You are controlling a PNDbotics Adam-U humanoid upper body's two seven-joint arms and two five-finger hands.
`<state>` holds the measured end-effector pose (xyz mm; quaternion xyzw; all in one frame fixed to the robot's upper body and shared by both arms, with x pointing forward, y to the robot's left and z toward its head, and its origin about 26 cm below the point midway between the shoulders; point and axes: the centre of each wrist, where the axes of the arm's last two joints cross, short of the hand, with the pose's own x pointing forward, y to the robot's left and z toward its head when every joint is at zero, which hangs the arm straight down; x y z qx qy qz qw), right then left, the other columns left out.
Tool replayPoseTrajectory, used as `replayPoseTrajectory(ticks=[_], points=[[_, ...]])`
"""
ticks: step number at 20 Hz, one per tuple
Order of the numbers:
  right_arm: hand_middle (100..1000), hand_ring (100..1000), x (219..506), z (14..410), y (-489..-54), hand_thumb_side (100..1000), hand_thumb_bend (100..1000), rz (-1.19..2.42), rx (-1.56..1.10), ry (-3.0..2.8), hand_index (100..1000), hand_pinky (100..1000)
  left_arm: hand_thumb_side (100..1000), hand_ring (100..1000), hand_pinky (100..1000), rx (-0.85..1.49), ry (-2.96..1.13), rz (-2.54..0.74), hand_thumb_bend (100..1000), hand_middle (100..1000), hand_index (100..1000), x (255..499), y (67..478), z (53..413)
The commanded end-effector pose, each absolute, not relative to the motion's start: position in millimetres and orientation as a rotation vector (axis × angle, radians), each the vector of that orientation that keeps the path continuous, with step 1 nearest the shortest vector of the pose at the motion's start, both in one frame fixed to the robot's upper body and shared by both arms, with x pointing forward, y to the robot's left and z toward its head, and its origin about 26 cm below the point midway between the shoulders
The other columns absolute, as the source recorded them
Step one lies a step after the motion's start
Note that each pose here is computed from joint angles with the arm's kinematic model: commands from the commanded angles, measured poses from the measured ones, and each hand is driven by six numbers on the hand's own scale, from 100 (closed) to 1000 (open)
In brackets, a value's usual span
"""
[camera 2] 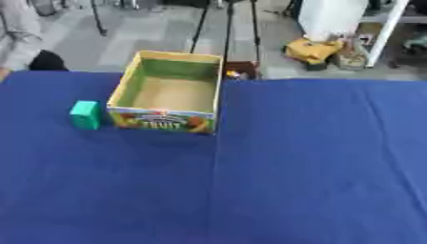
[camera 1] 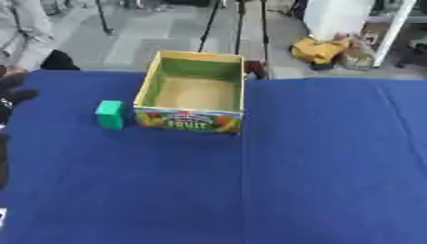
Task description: Pick up objects on the table and place them in the box.
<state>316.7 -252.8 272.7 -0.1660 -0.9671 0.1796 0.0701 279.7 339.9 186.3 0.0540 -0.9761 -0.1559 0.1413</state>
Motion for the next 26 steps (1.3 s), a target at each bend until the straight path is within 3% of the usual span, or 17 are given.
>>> replayPoseTrajectory(ticks=[1,11,18,26], points=[[684,896,312,283,-254,1000,100,0.560,-0.508,-2.945,840,838,977,875,813,0.162,-2.837,-0.476,100,862,994,278,341,194],[684,896,312,283,-256,1000,100,0.567,-0.516,-2.938,840,838,898,850,803,0.388,-2.778,-0.628,100,854,1000,262,374,199],[683,896,311,282,-258,1000,100,0.589,-0.524,-2.928,841,839,811,852,800,0.596,-2.630,-0.913,100,890,1000,249,401,220],[682,895,311,281,-259,1000,100,0.601,-0.526,-2.921,841,840,792,868,802,0.759,-2.349,-1.245,100,916,1000,244,412,252]])
